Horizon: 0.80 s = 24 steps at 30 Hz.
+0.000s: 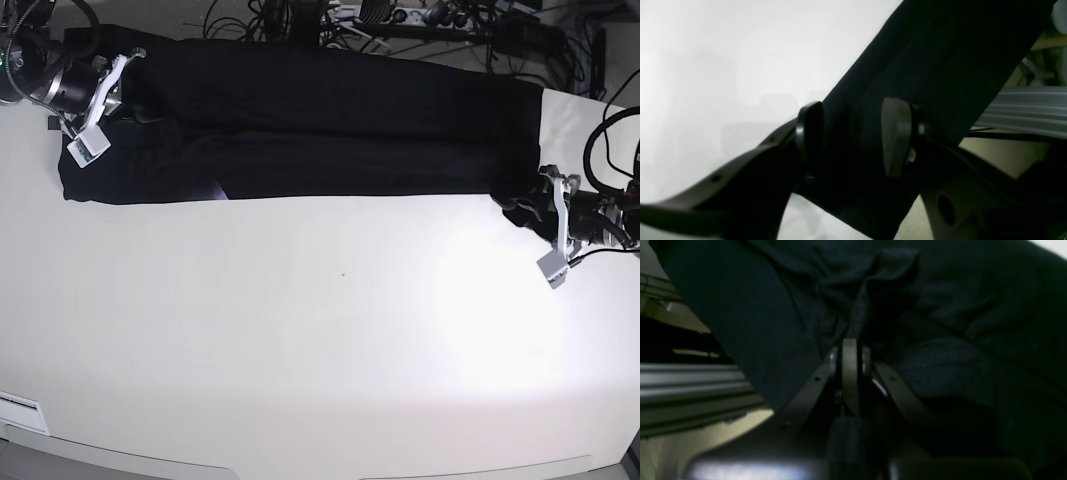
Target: Fold the T-shirt properly
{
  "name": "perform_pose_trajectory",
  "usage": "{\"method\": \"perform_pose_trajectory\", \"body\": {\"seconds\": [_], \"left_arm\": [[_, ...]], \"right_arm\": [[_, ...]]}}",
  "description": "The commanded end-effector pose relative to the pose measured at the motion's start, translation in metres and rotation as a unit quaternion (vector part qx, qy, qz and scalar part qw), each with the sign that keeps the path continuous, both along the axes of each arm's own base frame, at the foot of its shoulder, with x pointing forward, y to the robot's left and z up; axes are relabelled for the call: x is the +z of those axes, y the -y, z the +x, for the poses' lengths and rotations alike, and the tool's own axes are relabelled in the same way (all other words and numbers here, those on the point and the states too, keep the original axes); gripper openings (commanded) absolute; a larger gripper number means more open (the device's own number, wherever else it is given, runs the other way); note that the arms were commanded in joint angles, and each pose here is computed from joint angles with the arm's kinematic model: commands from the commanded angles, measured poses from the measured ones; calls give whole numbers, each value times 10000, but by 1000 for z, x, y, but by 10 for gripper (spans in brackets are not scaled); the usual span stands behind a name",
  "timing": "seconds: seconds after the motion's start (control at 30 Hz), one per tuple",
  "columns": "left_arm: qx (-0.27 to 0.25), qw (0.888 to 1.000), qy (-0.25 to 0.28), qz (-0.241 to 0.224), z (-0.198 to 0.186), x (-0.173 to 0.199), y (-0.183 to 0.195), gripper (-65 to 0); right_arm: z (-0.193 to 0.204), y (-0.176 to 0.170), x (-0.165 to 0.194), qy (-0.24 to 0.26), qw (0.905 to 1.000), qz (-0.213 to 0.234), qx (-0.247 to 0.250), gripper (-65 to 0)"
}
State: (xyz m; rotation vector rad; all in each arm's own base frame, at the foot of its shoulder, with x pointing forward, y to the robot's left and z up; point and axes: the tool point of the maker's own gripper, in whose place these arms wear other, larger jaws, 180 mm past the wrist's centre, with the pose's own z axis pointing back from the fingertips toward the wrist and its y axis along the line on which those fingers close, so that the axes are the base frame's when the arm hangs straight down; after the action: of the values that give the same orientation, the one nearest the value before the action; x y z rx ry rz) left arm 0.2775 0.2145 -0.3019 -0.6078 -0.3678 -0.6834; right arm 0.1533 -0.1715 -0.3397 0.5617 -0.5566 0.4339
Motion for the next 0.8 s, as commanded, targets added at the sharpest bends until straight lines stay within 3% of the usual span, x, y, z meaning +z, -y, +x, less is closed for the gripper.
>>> {"method": "perform_pose_trajectory", "body": {"seconds": [0.0, 0.27, 0.4, 0.47, 0.53, 0.67, 0.77], "left_arm": [[22, 9998, 209, -16, 8, 15, -4, -347], [31, 9997, 223, -32, 9, 15, -4, -347], [33, 9997, 222, -32, 9, 15, -4, -347], [33, 9997, 223, -33, 9, 15, -4, -347], [38, 9997, 233, -44, 9, 16, -3, -347], [39, 9997, 232, -44, 9, 16, -3, -347], [39, 9997, 230, -44, 9, 15, -3, -347]], "right_arm": [[-1, 1, 6, 49, 9999, -26, 98, -650], [-18, 4, -4, -308, 9992, -183, 203, -638], [-22, 18, -16, -411, 9963, -715, 232, -342], [-23, 25, -20, -453, 9944, -924, 245, -286], [-25, 25, -20, -504, 9939, -944, 278, -286], [-44, 16, -8, -983, 9905, -566, 775, -286], [-42, -8, 22, -755, 9906, 103, 1137, -286]]}}
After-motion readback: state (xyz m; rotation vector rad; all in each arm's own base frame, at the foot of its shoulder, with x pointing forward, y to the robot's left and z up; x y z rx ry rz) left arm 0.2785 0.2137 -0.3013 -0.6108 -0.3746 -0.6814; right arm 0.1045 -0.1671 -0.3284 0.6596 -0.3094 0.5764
